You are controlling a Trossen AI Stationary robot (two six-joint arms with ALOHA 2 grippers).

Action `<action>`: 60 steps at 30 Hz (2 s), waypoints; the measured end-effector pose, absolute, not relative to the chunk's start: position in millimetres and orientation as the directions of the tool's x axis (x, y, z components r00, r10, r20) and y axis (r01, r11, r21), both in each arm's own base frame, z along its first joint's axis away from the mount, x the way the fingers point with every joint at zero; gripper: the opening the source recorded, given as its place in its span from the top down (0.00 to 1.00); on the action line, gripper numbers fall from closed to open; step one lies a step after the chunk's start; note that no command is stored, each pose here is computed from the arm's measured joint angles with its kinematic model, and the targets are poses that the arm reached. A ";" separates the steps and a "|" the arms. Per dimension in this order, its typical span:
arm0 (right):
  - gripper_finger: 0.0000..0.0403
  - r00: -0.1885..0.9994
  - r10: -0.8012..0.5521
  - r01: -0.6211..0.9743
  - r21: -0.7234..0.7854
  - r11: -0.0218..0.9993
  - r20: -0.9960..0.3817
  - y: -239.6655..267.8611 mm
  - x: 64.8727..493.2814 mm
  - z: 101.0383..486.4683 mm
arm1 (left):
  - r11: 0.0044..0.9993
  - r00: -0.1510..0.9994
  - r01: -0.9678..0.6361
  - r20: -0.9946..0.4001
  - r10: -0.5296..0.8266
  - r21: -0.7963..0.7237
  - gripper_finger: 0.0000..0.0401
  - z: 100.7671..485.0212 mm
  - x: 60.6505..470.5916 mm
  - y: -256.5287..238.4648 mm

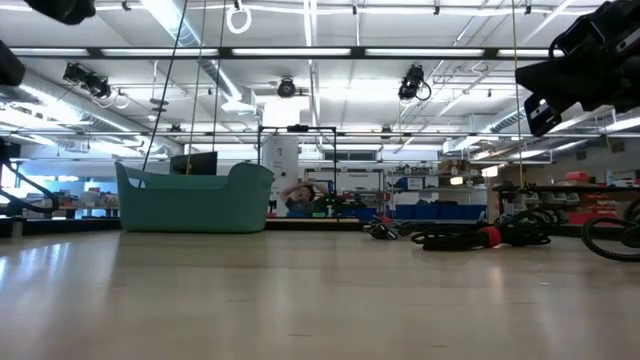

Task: Pick and place USB-C Cables
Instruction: Put the black charger cable into the blue bin

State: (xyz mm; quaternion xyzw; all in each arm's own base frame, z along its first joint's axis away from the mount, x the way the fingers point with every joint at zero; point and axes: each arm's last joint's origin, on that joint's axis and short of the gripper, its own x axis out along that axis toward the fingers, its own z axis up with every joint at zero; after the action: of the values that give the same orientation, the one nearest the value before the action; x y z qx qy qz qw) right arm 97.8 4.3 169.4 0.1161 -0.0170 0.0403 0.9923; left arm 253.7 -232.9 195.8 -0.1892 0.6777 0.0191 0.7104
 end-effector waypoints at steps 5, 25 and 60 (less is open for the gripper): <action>0.97 0.996 0.076 -0.085 0.229 0.970 0.046 4.3 97.8 169.7 | 0.956 0.127 -0.259 -0.986 -0.106 -0.136 0.41 177.5 258.2 -235.8; 0.97 0.996 0.076 -0.085 0.229 0.970 0.046 4.3 97.8 169.7 | 0.879 -0.096 -0.456 -0.989 0.109 0.140 0.96 156.6 251.3 -213.5; 0.97 0.996 0.076 -0.085 0.229 0.970 0.046 4.3 97.8 169.7 | 0.433 -0.335 -0.756 -0.859 0.386 0.490 0.94 220.9 220.5 216.6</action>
State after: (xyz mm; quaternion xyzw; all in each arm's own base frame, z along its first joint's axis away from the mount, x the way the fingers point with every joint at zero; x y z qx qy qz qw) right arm 97.8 4.3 169.7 0.1163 -0.0186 0.0406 0.9922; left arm 220.5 216.6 220.9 -0.1453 0.6367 0.5120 0.5580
